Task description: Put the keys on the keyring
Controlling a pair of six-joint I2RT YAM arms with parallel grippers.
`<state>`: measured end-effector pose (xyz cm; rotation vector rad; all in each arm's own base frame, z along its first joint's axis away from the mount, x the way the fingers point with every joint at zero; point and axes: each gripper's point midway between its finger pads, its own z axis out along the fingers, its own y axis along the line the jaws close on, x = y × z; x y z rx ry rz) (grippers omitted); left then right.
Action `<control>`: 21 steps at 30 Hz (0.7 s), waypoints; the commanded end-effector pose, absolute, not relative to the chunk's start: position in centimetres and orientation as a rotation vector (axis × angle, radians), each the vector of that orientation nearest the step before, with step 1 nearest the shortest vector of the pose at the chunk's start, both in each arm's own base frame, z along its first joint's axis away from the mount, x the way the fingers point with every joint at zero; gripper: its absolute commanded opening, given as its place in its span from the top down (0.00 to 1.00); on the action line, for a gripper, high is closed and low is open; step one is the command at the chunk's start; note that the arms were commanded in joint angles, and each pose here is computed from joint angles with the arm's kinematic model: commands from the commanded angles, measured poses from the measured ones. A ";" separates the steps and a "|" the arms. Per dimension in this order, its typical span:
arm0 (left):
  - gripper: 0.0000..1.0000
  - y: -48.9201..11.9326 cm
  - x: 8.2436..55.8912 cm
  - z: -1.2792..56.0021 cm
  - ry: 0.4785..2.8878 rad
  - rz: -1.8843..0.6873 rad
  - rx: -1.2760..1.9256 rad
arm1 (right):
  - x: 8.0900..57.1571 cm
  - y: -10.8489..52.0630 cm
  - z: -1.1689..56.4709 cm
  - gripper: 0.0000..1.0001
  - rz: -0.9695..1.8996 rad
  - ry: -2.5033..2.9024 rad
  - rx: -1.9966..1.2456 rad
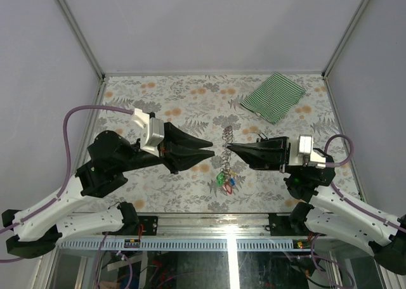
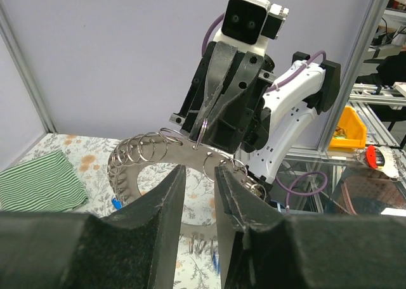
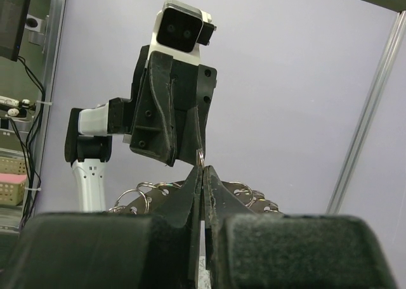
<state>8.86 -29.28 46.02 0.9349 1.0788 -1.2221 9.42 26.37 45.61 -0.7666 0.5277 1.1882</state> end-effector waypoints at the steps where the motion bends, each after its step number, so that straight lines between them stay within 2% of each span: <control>1: 0.73 -29.0 9.0 47.9 1.012 -1.230 0.878 | 8.2 24.6 48.5 0.99 1.196 0.403 -0.695; 21: 0.73 -30.3 8.7 47.6 0.998 -1.265 0.923 | 8.3 25.3 48.4 0.99 1.229 0.415 -0.705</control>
